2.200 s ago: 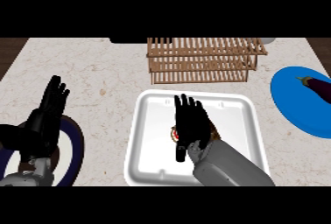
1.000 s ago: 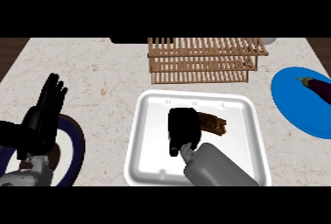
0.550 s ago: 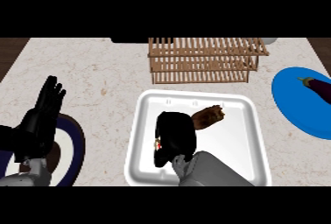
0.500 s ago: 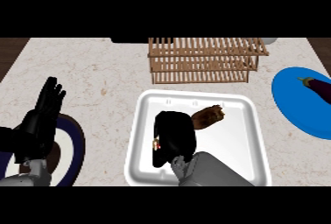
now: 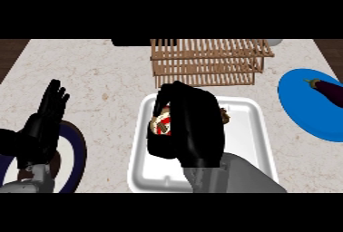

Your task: Pick the cupcake from the tray and place it in the tiered shelf

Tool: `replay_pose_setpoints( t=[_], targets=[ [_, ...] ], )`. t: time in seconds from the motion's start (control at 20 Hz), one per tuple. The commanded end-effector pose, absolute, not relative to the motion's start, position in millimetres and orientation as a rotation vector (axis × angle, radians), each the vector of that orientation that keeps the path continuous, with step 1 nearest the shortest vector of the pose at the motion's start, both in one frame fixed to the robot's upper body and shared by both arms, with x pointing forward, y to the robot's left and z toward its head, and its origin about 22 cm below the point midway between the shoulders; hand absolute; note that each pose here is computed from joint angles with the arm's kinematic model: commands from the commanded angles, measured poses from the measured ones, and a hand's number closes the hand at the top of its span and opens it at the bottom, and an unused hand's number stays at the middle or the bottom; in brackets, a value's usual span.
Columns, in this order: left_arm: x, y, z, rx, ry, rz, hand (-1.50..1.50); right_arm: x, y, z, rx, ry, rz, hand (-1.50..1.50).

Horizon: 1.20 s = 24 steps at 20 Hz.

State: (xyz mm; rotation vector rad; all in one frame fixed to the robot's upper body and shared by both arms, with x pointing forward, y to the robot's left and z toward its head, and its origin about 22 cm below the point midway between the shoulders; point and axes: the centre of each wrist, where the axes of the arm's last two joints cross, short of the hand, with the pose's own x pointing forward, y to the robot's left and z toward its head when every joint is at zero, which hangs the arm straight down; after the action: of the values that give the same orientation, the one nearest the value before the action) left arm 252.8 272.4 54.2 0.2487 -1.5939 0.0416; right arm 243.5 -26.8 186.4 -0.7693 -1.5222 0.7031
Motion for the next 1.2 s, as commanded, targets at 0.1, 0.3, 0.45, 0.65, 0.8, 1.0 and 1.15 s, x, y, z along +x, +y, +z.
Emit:
replay_pose_setpoints(
  t=[0.1,0.3,0.45,0.65,0.8,1.0,1.15],
  targets=[
    [249.4,279.7,62.9,0.255,-1.598,0.054,0.0,240.7,-40.8,232.4,-0.951,-1.429,0.486,1.5],
    [259.3,271.0,56.2,0.274,-1.612,0.059,0.0,248.4,-51.3,242.1,-0.982,-1.424,0.458,1.5],
    [248.7,281.7,45.3,0.268,-1.596,0.032,0.0,265.8,-64.4,246.8,-0.998,-1.431,0.419,1.5],
    [251.7,260.7,55.3,0.247,-1.606,0.041,0.0,293.1,-70.2,249.1,-1.028,-1.427,0.382,1.5],
    [247.8,280.4,62.4,0.243,-1.609,0.025,0.0,318.4,-88.6,238.5,-1.016,-1.448,0.338,1.5],
    [267.9,267.1,51.2,0.225,-1.601,0.047,0.0,332.1,-85.1,228.6,-1.0,-1.466,0.319,1.5],
    [259.0,260.1,56.1,0.238,-1.607,0.02,0.0,355.9,-112.5,201.9,-1.031,-1.468,0.306,1.5]
  ],
)
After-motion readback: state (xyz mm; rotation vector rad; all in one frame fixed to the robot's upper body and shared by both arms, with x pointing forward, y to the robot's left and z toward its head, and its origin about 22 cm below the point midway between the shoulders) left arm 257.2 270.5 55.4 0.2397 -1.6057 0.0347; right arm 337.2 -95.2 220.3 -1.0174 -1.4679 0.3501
